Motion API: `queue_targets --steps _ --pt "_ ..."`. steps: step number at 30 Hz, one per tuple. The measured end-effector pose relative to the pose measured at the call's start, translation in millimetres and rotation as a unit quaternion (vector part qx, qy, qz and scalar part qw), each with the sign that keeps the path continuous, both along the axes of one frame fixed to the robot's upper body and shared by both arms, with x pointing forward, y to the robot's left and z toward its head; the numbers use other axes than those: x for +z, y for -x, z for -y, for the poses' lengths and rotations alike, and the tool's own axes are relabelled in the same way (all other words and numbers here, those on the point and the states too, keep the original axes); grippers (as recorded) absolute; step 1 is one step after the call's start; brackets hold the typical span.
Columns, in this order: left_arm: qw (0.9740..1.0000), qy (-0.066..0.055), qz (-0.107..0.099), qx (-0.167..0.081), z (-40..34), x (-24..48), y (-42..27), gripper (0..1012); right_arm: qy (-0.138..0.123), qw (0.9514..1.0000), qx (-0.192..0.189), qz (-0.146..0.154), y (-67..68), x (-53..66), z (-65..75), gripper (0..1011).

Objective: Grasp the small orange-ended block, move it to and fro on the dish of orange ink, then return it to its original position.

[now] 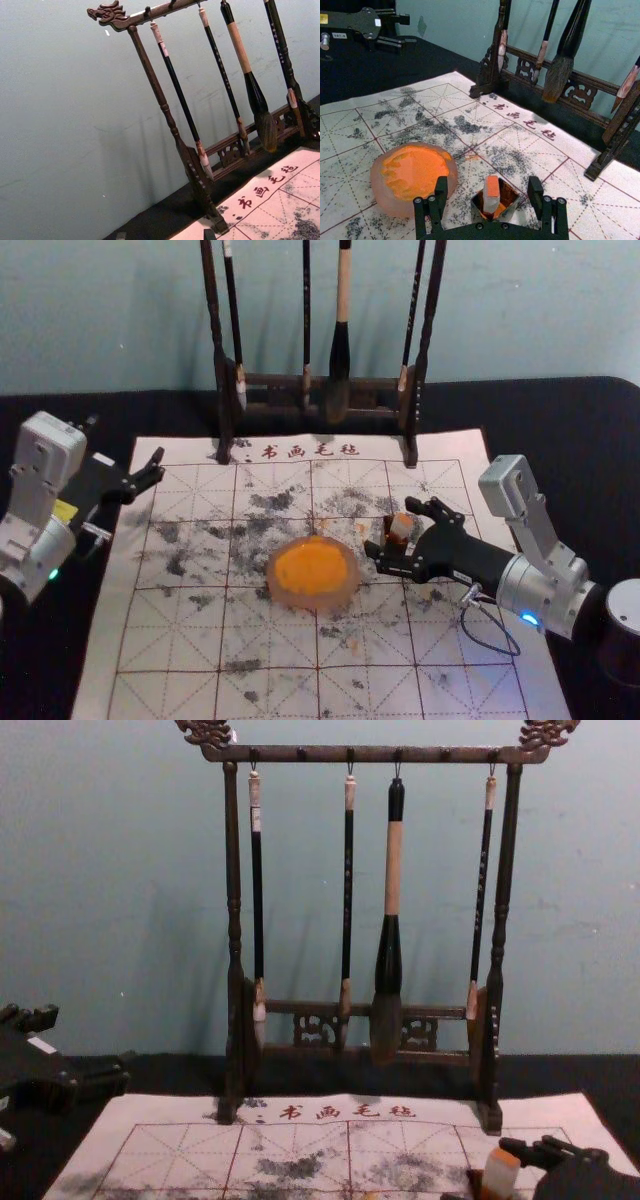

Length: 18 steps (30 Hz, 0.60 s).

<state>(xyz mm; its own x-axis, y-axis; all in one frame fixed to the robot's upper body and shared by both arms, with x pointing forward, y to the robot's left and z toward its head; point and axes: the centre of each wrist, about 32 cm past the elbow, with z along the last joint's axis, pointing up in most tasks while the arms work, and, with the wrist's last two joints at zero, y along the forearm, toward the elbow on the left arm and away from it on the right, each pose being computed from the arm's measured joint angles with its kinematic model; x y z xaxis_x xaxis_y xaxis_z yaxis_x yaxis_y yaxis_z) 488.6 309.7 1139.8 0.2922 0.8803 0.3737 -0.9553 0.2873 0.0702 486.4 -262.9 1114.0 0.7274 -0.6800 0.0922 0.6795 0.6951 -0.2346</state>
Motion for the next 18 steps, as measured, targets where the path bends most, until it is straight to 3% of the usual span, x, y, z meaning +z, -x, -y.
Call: queue_targets --steps 11,16,18 --pt "1.0 0.0 0.0 0.0 0.0 0.0 0.0 1001 0.0 1.0 0.0 0.0 0.0 0.1 0.1 1003" --pt "1.0 0.0 0.0 0.0 0.0 0.0 0.0 1001 0.0 1.0 0.0 0.0 0.0 0.2 0.1 925" --pt "1.0 0.0 0.0 0.0 0.0 0.0 0.0 1001 0.0 1.0 0.0 0.0 0.1 0.2 0.1 848"
